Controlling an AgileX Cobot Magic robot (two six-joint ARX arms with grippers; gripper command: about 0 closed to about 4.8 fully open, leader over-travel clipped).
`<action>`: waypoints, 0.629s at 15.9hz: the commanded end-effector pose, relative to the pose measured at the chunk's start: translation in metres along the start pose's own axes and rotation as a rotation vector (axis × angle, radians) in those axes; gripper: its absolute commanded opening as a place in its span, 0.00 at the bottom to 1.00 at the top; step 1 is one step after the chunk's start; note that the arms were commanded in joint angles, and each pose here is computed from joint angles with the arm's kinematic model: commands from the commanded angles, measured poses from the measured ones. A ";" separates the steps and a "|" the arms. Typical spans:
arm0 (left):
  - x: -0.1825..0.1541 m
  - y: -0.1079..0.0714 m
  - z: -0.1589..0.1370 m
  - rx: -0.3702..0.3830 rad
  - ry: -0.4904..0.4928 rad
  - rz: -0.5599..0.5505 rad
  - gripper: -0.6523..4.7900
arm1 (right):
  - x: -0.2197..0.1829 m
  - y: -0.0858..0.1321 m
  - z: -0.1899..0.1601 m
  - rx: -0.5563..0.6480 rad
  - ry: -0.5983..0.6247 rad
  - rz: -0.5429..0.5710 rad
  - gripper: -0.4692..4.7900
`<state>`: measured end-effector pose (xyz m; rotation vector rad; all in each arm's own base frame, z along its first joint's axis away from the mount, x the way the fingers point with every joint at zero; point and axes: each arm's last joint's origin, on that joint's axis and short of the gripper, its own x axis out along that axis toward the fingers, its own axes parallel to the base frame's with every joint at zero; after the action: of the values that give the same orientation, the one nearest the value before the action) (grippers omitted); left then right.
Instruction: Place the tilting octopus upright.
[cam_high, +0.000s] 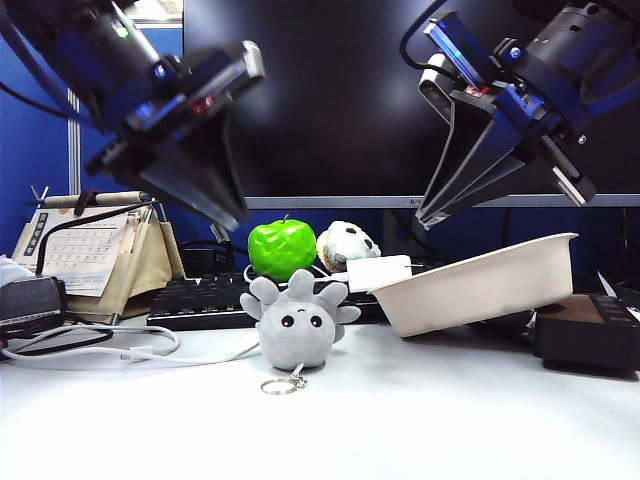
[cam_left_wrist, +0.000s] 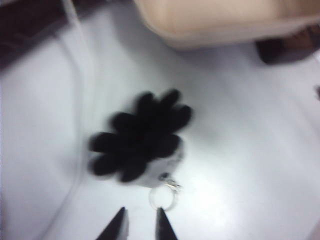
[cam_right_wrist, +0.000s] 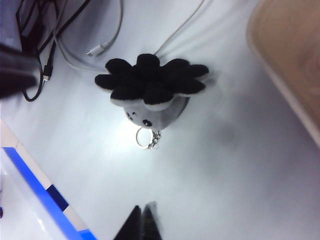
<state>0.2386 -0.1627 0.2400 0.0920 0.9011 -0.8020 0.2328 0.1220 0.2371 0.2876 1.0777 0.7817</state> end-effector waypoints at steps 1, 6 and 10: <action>0.016 -0.006 -0.003 0.037 0.044 -0.038 0.28 | -0.001 0.004 0.001 -0.010 0.004 0.071 0.09; 0.040 -0.012 -0.007 0.120 0.088 -0.051 0.40 | -0.001 0.003 0.000 -0.005 0.012 0.070 0.09; 0.040 -0.012 -0.001 0.138 0.028 -0.051 0.47 | -0.001 0.003 0.000 -0.006 0.012 0.069 0.09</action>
<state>0.2420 -0.1928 0.2104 0.2048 0.9116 -0.9060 0.2312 0.1230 0.2376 0.3163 1.0941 0.8375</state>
